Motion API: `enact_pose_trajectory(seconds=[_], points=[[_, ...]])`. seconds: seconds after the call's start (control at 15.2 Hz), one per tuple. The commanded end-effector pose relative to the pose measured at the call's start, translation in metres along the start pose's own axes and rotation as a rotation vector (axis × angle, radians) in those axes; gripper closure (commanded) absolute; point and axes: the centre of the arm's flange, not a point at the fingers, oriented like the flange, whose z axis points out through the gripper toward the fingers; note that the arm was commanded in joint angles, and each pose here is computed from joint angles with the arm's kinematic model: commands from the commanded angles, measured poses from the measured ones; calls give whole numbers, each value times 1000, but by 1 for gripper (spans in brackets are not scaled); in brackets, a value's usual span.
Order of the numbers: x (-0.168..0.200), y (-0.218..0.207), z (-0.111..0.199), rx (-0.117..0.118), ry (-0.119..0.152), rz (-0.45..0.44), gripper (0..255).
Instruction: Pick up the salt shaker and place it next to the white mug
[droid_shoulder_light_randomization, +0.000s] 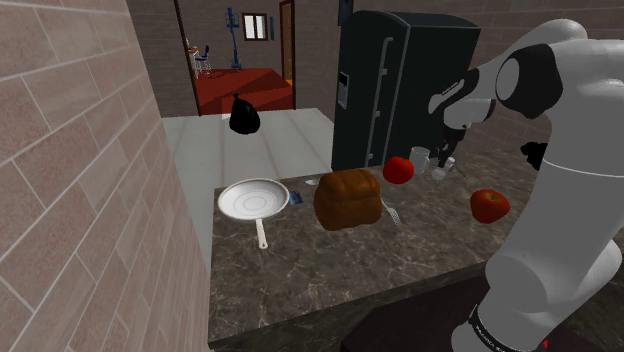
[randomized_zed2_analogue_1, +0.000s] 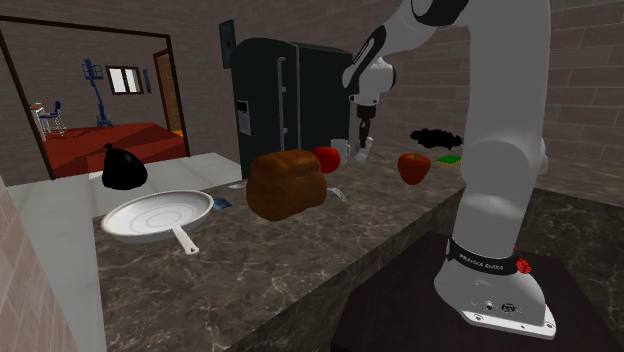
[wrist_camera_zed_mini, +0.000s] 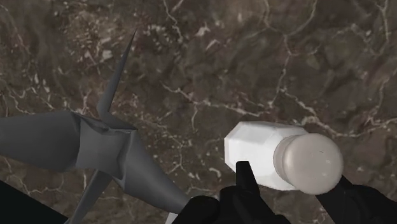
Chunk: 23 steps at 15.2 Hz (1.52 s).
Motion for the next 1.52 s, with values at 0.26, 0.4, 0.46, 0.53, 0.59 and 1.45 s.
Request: enact_pose_trajectory(seconds=[0.26,0.4,0.46,0.53,0.59,1.45], points=[[0,-2,11,0,0,0,255],[0,-2,11,0,0,0,255],[0,-2,11,0,0,0,255],[0,-2,11,0,0,0,255],[0,-2,11,0,0,0,0],[0,-2,-39,0,0,0,0]])
